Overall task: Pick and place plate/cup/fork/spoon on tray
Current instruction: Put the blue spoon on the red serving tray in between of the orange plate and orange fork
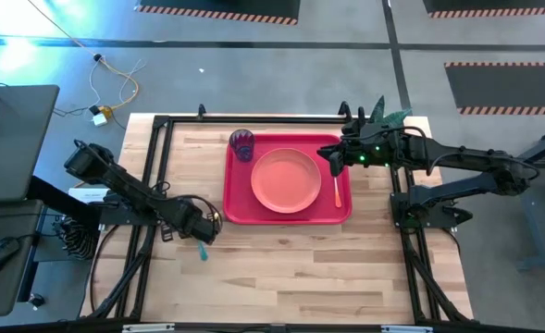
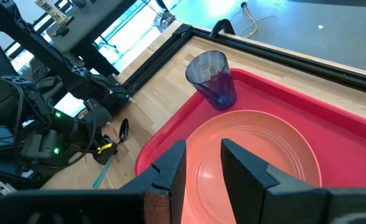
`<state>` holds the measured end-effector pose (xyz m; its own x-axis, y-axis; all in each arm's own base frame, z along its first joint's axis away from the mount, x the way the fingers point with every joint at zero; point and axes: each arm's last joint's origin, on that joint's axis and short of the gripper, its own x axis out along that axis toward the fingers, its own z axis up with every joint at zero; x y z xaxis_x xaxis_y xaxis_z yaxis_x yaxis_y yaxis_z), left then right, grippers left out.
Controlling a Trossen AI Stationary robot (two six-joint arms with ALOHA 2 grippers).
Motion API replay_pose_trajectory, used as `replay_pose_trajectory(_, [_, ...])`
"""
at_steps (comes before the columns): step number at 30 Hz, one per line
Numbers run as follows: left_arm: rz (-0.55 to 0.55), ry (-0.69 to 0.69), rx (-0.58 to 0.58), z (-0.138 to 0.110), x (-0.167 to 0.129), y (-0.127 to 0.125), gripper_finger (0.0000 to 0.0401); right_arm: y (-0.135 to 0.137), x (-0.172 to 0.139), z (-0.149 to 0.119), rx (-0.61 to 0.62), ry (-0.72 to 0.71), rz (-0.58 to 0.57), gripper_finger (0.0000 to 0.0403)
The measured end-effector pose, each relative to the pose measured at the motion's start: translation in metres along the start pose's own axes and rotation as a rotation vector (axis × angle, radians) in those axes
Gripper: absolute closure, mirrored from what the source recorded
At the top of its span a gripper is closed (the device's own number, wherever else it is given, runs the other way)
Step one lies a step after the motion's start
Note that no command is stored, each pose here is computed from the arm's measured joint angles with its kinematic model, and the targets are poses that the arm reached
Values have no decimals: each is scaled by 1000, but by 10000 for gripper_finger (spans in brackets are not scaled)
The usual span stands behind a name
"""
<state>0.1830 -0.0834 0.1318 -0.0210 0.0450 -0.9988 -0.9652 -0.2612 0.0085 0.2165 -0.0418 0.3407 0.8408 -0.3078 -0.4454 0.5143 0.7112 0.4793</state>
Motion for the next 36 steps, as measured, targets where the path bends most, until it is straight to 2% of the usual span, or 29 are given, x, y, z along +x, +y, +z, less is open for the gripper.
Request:
replay_pose_trajectory(7, [3,-2,42,1,2,1,393,0,0,0,5,0,0,311])
replay_pose_trajectory(14, [-8,5,92,0,1,1,395,0,0,0,11,3,3,311])
replay_pose_trajectory(18, [-41,-1,137,-1,-5,1,396,0,0,0,54,11,13,311])
replay_pose_trajectory(25, [-173,-26,237,-10,-23,-10,398,2,0,-1,93,52,63,311])
replay_pose_trajectory(36, [-360,-27,486,-27,-61,-33,400,15,-3,-12,167,141,157,311])
